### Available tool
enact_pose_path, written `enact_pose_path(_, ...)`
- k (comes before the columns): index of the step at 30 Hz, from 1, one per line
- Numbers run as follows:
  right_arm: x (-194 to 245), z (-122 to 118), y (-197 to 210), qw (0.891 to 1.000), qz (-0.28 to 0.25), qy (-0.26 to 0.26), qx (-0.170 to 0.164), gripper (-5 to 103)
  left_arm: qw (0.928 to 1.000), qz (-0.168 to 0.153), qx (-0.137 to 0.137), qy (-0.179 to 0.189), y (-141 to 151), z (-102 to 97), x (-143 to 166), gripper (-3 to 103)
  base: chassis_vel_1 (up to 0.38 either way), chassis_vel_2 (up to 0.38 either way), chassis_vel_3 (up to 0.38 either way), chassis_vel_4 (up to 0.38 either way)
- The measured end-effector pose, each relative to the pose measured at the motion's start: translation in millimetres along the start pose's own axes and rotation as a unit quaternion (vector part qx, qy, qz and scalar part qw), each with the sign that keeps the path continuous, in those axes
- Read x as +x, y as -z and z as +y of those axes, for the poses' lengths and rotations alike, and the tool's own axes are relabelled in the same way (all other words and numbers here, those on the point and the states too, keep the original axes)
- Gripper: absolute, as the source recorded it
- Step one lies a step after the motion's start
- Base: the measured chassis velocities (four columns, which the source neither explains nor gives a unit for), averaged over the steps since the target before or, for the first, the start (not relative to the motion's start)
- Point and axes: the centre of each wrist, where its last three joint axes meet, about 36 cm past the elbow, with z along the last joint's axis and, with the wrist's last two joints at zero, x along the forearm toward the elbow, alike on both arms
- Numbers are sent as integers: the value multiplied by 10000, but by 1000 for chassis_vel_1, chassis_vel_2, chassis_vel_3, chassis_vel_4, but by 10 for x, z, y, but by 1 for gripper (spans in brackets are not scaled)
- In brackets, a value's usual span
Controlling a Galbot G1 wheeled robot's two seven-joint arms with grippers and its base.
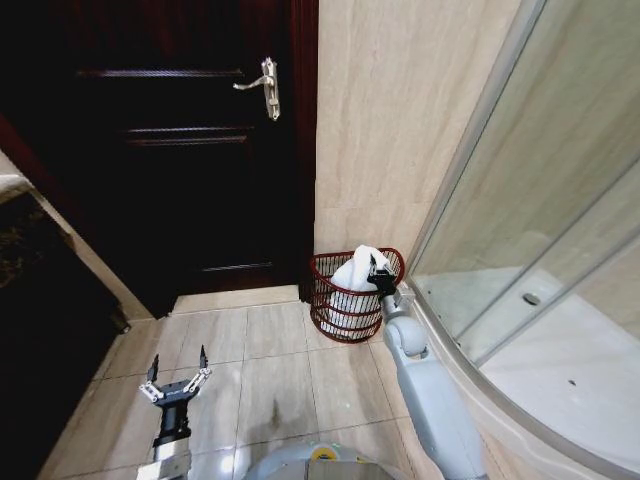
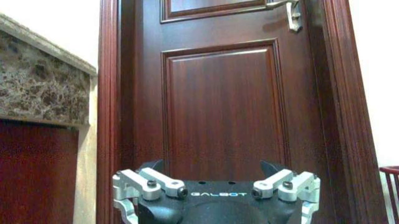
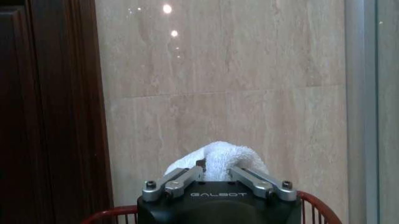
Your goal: Discard the used towel into the hamper.
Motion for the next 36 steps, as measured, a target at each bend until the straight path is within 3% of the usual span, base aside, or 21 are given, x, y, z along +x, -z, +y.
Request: enact_pose_path(36,124,-95,-139,9999,124,-11,-70,3,9999,72,-80,-79,23,-1,-10,100,-41,54,52,-43)
